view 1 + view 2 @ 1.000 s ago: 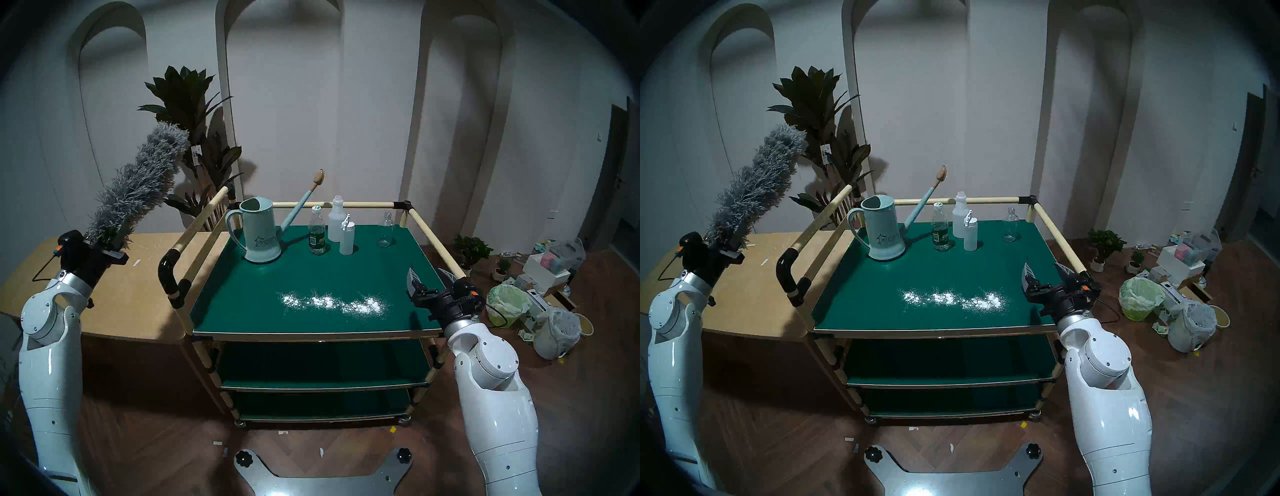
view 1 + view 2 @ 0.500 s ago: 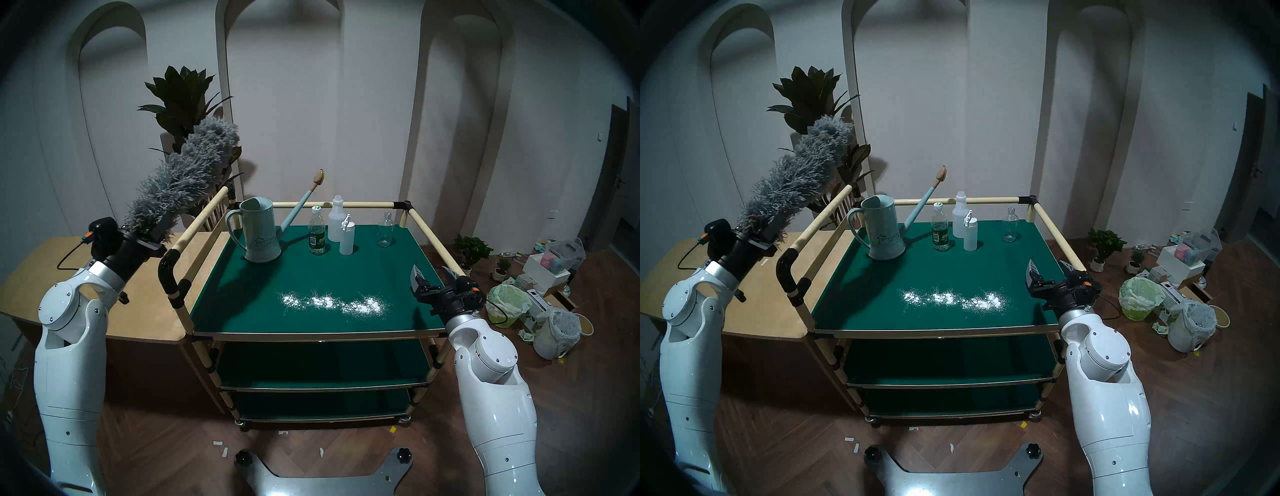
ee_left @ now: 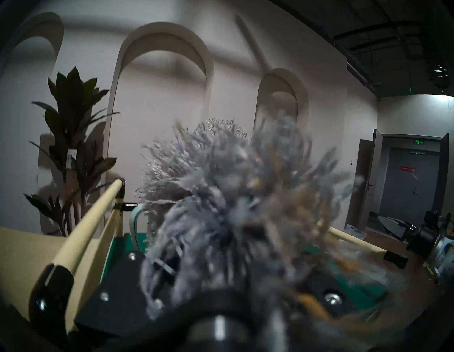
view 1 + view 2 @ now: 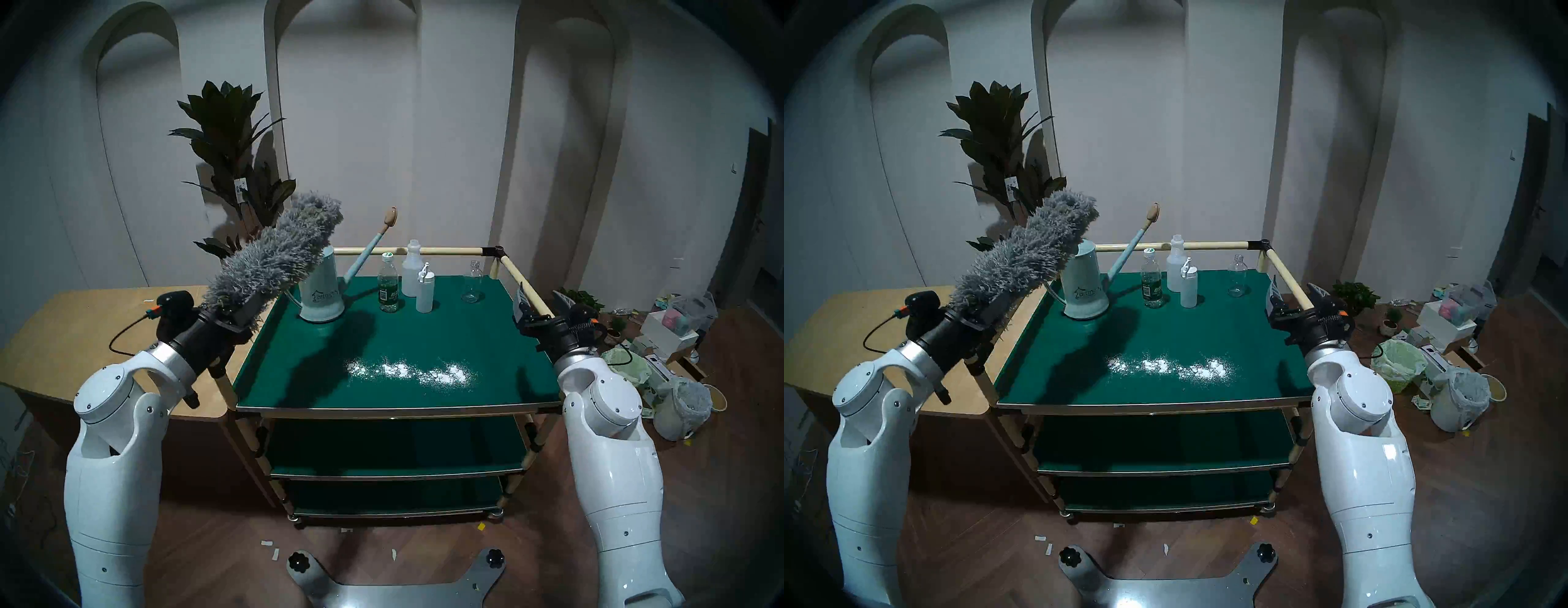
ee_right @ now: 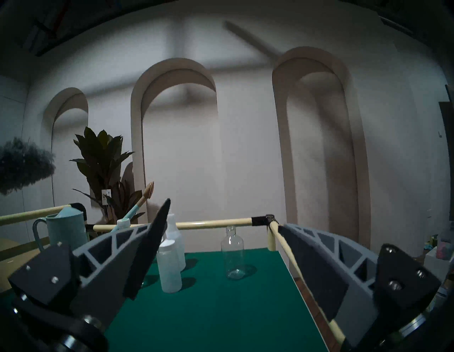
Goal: Dust the shelf with the duster
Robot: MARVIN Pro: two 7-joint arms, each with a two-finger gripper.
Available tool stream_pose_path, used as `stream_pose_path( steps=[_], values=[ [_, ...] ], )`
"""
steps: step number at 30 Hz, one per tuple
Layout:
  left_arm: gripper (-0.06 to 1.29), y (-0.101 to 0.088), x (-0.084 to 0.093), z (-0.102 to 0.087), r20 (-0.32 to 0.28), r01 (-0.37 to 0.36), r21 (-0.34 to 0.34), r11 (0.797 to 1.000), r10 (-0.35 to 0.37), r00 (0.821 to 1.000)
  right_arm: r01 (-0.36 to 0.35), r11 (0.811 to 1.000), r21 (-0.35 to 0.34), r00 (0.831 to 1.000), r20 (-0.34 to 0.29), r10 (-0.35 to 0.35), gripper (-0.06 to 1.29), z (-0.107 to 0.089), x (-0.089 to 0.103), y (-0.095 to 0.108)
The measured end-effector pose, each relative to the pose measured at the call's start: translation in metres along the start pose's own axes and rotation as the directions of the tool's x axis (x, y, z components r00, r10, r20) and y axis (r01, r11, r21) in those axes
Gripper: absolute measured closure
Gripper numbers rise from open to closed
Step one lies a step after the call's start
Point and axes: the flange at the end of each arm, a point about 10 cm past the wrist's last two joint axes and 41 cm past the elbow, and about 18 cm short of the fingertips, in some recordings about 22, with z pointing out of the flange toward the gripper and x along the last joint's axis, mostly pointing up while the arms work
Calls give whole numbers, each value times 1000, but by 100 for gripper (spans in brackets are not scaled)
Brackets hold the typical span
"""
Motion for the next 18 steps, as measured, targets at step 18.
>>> stream_pose_path(
  steps=[18],
  values=[
    [93,46,-35,-23,191,113,137,984,-138,972,17,1000,15,996,-92,-15,-2,49,39,2]
  ],
)
